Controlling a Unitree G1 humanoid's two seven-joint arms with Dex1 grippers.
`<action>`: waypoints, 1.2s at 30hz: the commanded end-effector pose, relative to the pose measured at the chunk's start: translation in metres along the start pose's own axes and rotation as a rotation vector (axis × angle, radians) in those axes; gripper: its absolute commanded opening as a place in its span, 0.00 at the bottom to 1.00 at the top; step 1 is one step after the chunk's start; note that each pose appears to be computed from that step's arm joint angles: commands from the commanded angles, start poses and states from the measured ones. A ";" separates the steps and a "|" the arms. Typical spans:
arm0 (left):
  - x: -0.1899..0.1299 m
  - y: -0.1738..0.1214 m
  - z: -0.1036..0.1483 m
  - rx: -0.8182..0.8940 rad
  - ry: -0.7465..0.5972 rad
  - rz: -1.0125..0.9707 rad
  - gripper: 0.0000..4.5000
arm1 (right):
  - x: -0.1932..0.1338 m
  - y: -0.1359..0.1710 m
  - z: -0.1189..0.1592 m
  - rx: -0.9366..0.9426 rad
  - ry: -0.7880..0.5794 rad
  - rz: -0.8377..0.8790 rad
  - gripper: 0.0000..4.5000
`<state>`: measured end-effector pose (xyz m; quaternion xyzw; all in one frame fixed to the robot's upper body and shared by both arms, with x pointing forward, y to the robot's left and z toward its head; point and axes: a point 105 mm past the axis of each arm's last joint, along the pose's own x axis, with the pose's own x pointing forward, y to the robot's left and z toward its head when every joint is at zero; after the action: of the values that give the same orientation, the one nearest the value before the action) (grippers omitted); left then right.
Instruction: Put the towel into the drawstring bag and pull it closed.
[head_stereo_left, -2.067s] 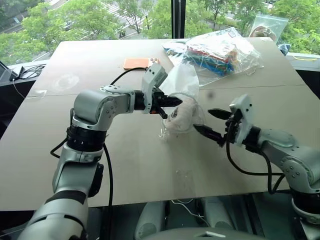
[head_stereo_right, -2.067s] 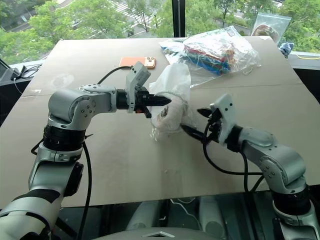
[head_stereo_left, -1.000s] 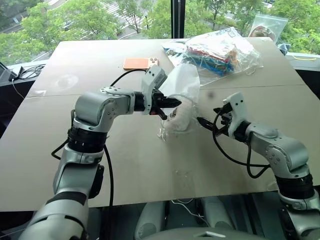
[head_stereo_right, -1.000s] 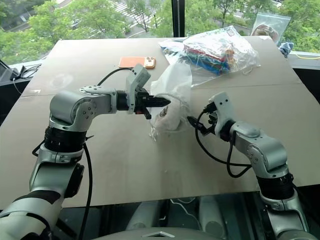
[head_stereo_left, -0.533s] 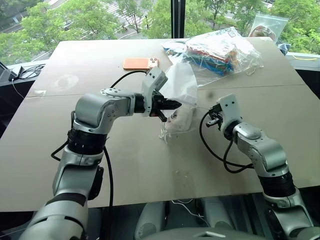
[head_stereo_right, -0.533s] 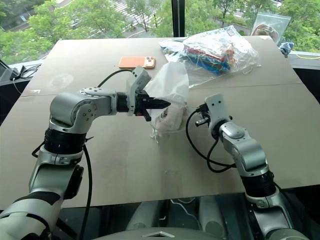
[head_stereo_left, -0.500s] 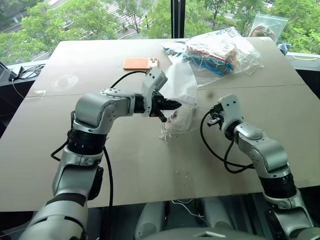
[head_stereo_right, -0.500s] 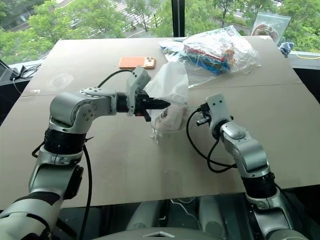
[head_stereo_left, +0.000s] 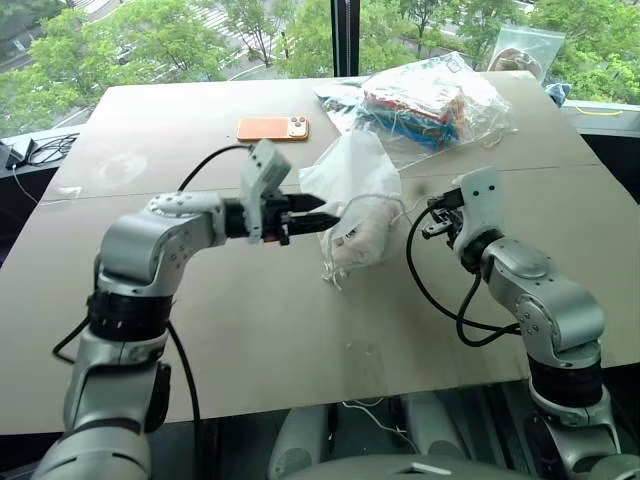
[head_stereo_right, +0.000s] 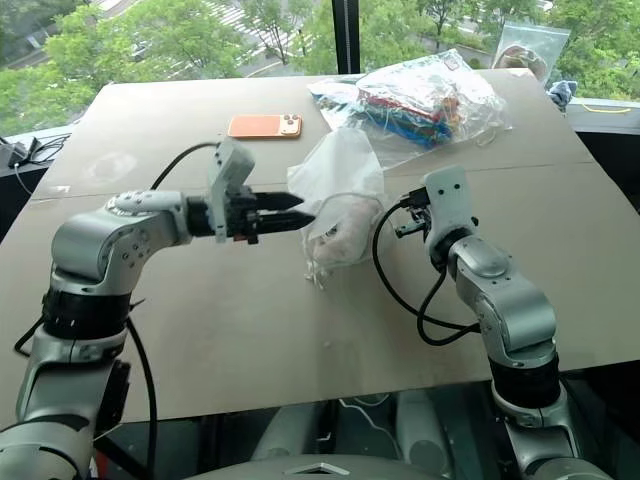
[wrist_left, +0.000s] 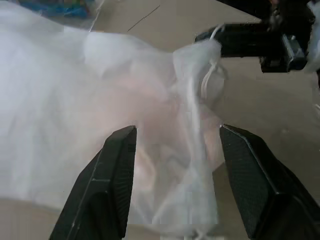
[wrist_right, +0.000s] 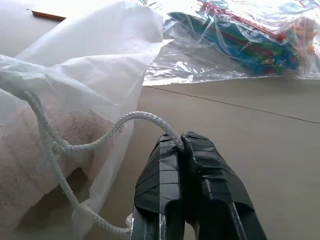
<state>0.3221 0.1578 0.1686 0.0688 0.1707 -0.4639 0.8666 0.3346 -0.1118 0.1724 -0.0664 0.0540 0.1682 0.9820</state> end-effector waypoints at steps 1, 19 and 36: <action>-0.017 -0.004 -0.010 0.022 -0.011 0.007 0.61 | -0.003 0.002 0.012 -0.001 -0.050 0.003 0.00; 0.036 -0.034 -0.056 0.140 0.039 0.052 0.61 | 0.001 -0.002 0.004 -0.004 -0.026 0.012 0.00; 0.073 -0.036 -0.069 0.138 0.005 0.139 0.46 | 0.000 -0.004 0.002 -0.004 -0.020 -0.005 0.00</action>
<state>0.3180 0.1050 0.0875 0.1516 0.1230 -0.4090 0.8914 0.3375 -0.1143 0.1628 -0.0653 0.0699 0.1685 0.9810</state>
